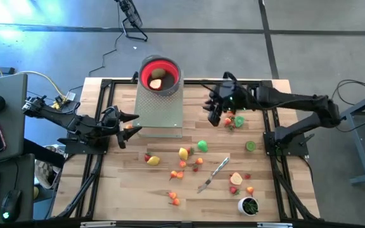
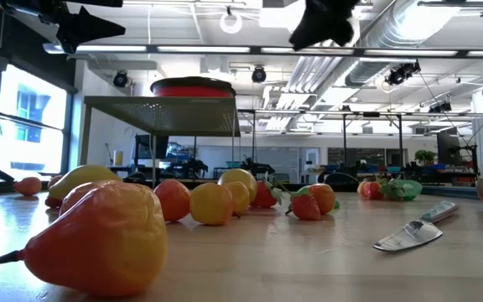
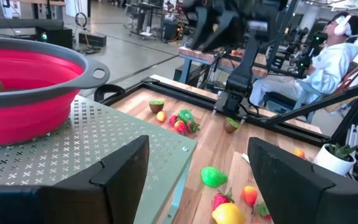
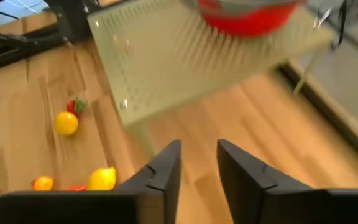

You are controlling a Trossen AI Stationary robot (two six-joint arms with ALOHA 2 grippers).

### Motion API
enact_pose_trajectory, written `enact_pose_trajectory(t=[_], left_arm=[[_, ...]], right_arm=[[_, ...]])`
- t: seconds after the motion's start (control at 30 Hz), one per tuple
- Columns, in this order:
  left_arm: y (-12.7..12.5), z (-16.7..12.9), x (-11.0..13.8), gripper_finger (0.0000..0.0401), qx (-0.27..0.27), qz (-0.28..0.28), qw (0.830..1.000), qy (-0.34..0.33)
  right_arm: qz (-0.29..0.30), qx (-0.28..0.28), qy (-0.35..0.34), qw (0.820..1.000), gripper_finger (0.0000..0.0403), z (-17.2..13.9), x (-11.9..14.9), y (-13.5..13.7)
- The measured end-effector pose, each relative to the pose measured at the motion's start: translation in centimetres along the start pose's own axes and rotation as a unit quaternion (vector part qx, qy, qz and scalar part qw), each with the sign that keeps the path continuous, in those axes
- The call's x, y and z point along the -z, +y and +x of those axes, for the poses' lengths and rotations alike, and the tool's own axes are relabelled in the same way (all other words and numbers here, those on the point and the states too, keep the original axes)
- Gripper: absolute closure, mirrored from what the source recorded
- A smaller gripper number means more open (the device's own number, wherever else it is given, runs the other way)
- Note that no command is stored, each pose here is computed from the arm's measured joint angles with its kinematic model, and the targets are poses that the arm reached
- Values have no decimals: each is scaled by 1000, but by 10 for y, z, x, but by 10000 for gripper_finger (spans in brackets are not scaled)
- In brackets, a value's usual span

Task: Pick & Place Fruit
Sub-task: Put the half kiwi into the red strainer on the shelf

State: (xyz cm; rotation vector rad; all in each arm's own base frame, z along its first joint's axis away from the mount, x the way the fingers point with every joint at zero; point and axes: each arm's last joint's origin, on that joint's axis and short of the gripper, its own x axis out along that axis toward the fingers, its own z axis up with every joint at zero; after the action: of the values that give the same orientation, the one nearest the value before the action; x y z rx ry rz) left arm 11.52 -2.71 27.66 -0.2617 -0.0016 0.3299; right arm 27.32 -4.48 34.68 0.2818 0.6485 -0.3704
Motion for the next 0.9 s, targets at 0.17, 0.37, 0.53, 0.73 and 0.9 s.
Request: enact_pose_trajectory(t=[0.17, 0.37, 0.53, 0.73, 0.9], left_arm=[[0, 0, 0, 134, 0, 1, 1000, 1], [0, 0, 1, 134, -2, 5, 1000, 6], [0, 0, 1, 134, -2, 5, 1000, 6], [0, 0, 1, 134, -1, 5, 1000, 6], [0, 0, 1, 134, 0, 5, 1000, 6]], right_arm=[[43, -5, 18, 999, 361, 5, 27, 1], [83, -12, 48, 995, 391, 12, 53, 7], [75, -27, 74, 994, 399, 16, 69, 18], [31, -82, 109, 990, 399, 12, 82, 37], [-4, -120, 123, 985, 399, 6, 90, 53]])
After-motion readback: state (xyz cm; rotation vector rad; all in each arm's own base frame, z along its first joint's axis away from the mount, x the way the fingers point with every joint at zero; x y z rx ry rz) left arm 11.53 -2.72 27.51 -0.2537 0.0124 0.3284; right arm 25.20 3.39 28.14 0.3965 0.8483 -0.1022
